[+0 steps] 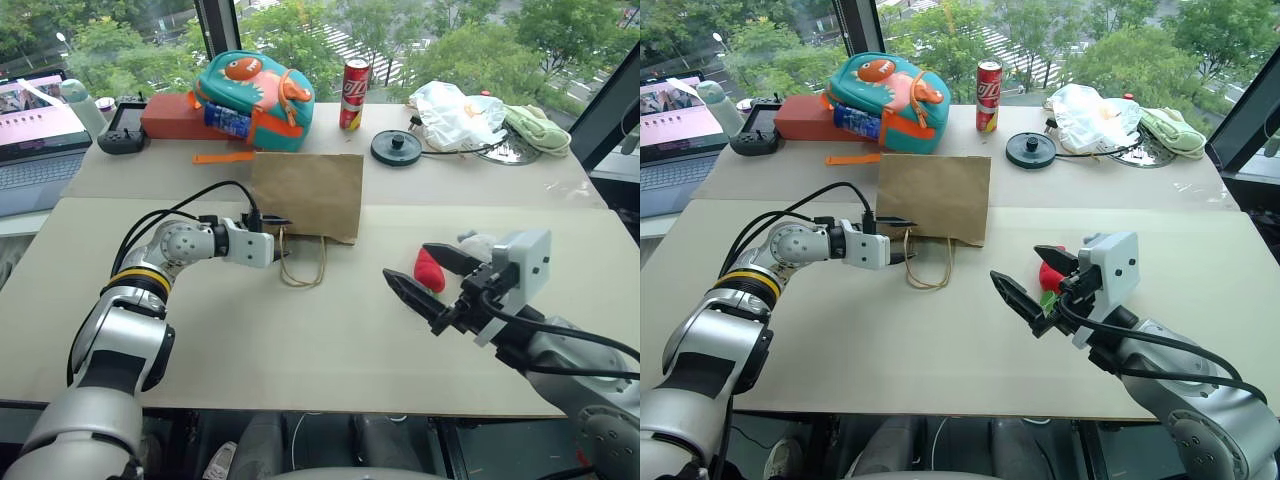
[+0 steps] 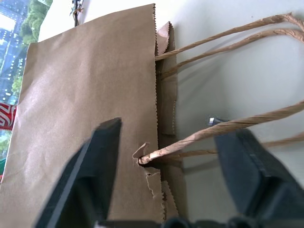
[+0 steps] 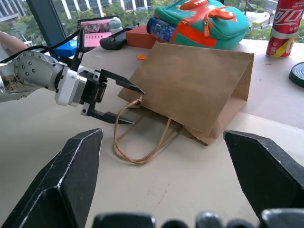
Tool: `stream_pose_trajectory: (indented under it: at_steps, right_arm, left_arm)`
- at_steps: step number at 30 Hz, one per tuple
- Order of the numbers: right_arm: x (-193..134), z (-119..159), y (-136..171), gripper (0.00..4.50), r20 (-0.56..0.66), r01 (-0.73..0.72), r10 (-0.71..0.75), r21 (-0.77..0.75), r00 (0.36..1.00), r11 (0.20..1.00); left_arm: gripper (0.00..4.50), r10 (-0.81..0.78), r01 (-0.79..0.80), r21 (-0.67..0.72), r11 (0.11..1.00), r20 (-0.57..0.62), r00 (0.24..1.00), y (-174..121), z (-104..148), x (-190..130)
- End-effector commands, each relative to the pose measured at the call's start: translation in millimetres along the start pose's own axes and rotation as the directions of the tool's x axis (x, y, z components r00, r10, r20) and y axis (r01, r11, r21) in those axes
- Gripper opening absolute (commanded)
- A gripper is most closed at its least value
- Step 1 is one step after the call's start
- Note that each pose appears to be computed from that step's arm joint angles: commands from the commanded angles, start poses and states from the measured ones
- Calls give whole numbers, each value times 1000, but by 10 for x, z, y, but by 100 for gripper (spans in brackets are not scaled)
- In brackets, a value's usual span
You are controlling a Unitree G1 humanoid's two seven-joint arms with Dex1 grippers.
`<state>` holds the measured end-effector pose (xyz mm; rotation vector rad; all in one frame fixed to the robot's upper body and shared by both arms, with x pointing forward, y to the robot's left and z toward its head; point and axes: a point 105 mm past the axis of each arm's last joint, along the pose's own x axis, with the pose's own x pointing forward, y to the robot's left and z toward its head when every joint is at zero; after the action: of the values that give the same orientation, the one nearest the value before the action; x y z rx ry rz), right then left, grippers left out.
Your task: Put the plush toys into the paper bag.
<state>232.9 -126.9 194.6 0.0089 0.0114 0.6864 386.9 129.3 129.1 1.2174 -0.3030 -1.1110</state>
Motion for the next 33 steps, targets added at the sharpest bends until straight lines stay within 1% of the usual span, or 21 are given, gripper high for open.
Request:
stream_pose_trajectory:
  at_steps: [1, 2, 3, 4, 6, 11, 15, 18, 22, 25, 28, 30, 33]
  right_arm:
    - [-32, 119, 26, 450, 45, -2, 4, -37, 999, 999]
    - [-30, 119, 27, 450, 45, -2, 4, -37, 999, 999]
    - [-29, 119, 30, 450, 45, -4, 5, -36, 999, 999]
    - [-28, 119, 30, 450, 44, -5, 6, -36, 999, 999]
    - [-25, 117, 29, 450, 42, -7, 8, -36, 999, 999]
    - [-14, 116, 24, 450, 38, -18, 20, -37, 999, 999]
    - [-5, 121, 20, 450, 35, -31, 32, -37, 999, 999]
    - [-7, 134, 20, 450, 32, -42, 43, -38, 999, 998]
    - [-57, 138, -17, 450, 4, -52, 53, -50, 999, 997]
    - [-89, 134, -46, 450, -19, -60, 59, -55, 998, 997]
    - [-94, 113, -69, 450, -43, -69, 67, -53, 997, 996]
    - [-89, 96, -85, 450, -54, -70, 68, -50, 996, 996]
    - [-76, 15, -86, 450, -96, -85, 82, -33, 992, 996]
  left_arm:
    - [164, 26, -26, 29, 999, 10, 1000, 111, 34, -17]
    - [125, 25, -26, 27, 999, 10, 1000, 106, 33, -19]
    - [102, 25, -25, 27, 999, 11, 1000, 101, 32, -22]
    - [59, 25, -25, 25, 999, 12, 1000, 98, 31, -25]
    - [5, 29, -29, 23, 999, 11, 1000, 97, 27, -33]
    - [5, 67, -67, -2, 998, 29, 997, 164, 48, -54]
    - [5, 120, -116, -68, 991, 72, 990, 277, 99, -79]
    - [5, 152, -133, -153, 979, 118, 981, 358, 139, -128]
    - [5, 158, -98, -297, 950, 184, 970, 407, 209, -224]
    - [5, 153, -60, -376, 925, 222, 963, 402, 319, -296]
    - [5, 154, -15, -480, 877, 253, 955, 403, 503, -395]
    - [5, 170, -14, -521, 854, 252, 953, 434, 593, -443]
    - [5, 210, -45, -573, 819, 227, 951, 532, 657, -489]
